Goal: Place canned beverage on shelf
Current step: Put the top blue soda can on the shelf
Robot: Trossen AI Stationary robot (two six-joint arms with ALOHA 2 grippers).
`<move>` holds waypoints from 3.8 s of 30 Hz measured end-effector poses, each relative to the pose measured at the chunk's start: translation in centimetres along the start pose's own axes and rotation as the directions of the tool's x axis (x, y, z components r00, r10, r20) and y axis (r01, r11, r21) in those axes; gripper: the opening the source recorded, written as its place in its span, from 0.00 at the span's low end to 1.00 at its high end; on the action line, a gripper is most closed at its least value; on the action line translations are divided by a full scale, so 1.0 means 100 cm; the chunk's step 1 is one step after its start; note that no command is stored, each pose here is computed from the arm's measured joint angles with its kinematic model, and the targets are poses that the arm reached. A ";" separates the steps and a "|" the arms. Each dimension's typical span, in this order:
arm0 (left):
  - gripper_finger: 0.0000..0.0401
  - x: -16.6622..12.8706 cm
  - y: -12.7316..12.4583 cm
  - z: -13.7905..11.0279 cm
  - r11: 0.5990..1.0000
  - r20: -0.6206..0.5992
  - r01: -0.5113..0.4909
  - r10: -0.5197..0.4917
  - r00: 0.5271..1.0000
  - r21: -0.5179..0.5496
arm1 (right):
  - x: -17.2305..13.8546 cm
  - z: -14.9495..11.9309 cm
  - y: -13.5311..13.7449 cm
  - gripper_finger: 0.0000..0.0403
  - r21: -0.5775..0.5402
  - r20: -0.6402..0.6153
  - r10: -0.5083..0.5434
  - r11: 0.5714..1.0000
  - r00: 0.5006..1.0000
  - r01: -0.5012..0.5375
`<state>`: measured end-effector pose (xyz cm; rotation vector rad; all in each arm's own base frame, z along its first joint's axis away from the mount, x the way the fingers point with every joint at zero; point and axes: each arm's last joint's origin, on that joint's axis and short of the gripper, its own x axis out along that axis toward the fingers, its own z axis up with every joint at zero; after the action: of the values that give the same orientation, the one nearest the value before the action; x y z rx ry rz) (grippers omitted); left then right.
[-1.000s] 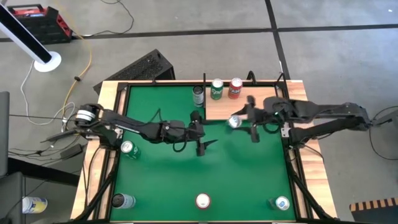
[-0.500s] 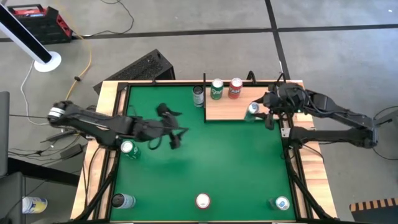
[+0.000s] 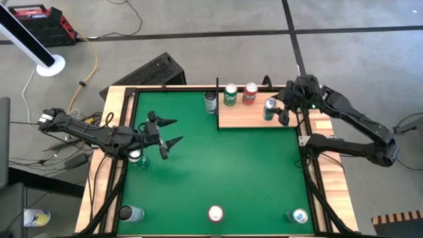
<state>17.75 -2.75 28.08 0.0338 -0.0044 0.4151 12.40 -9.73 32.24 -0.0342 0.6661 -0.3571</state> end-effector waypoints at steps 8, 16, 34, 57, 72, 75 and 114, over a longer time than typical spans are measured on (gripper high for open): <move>0.83 -0.002 0.001 -0.005 1.000 -0.008 0.018 -0.018 1.000 0.007 | 0.019 -0.011 -0.046 0.67 0.044 -0.010 0.002 0.999 1.000 -0.001; 0.83 -0.002 0.000 -0.005 1.000 -0.008 0.029 -0.029 1.000 0.006 | 0.027 -0.024 -0.086 0.67 0.109 0.023 -0.043 0.993 0.999 0.040; 0.83 -0.002 -0.001 -0.005 0.998 -0.007 0.062 -0.062 0.998 0.005 | 0.047 -0.041 -0.116 0.67 0.142 -0.007 -0.048 0.989 0.999 0.049; 0.83 -0.002 -0.001 -0.005 0.998 -0.004 0.061 -0.061 0.998 0.002 | 0.065 -0.042 -0.121 0.67 0.186 -0.046 -0.072 0.979 0.996 0.080; 0.83 -0.002 -0.001 -0.005 0.998 -0.003 0.061 -0.061 0.998 0.000 | 0.066 -0.043 -0.121 0.70 0.193 -0.060 -0.071 0.978 0.996 0.081; 0.83 -0.002 -0.001 -0.005 0.998 -0.003 0.061 -0.061 0.998 0.000 | 0.066 -0.043 -0.121 0.71 0.193 -0.062 -0.069 0.978 0.996 0.080; 0.83 -0.002 -0.001 -0.004 0.998 0.000 0.060 -0.060 0.998 -0.008 | 0.065 -0.044 -0.120 0.72 0.206 -0.070 -0.063 0.976 0.996 0.076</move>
<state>17.61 -2.86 27.66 0.0260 -0.0048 0.3545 10.73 -22.84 26.60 0.1543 0.6878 -0.4958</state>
